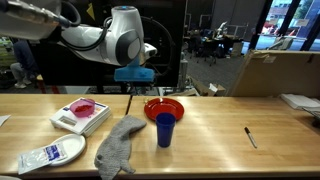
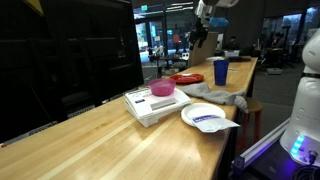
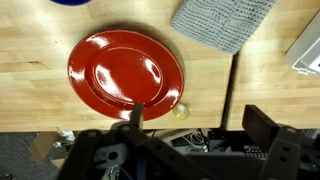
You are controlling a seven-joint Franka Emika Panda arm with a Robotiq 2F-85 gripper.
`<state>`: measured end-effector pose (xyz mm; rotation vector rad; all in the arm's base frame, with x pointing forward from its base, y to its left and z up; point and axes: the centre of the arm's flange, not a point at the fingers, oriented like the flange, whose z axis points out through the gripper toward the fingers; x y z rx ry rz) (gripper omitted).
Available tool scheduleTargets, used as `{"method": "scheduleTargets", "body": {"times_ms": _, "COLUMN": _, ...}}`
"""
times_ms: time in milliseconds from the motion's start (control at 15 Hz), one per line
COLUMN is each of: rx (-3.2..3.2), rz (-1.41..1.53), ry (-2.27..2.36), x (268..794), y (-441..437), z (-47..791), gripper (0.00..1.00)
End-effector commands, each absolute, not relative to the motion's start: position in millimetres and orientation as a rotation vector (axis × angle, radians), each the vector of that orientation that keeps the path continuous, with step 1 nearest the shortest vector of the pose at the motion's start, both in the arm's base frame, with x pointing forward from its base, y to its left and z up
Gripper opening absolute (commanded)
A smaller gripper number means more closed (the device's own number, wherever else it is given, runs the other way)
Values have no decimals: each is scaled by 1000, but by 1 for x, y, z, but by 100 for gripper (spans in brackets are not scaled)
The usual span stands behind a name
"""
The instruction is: Move the cup to the right then place the tape on the plate
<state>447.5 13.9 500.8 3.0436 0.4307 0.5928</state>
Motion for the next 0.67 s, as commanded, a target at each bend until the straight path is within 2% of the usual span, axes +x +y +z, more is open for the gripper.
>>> {"method": "scheduleTargets", "body": {"times_ms": 0, "rx": 3046, "rz": 593, "ry": 428, "x": 447, "y": 13, "z": 501, "gripper": 100}}
{"method": "scheduleTargets", "body": {"times_ms": 200, "rx": 3028, "rz": 598, "ry": 466, "x": 453, "y": 13, "z": 501, "gripper": 100}}
{"method": "scheduleTargets", "body": {"times_ms": 600, "rx": 2963, "rz": 674, "ry": 873, "x": 478, "y": 20, "z": 494, "gripper": 100}}
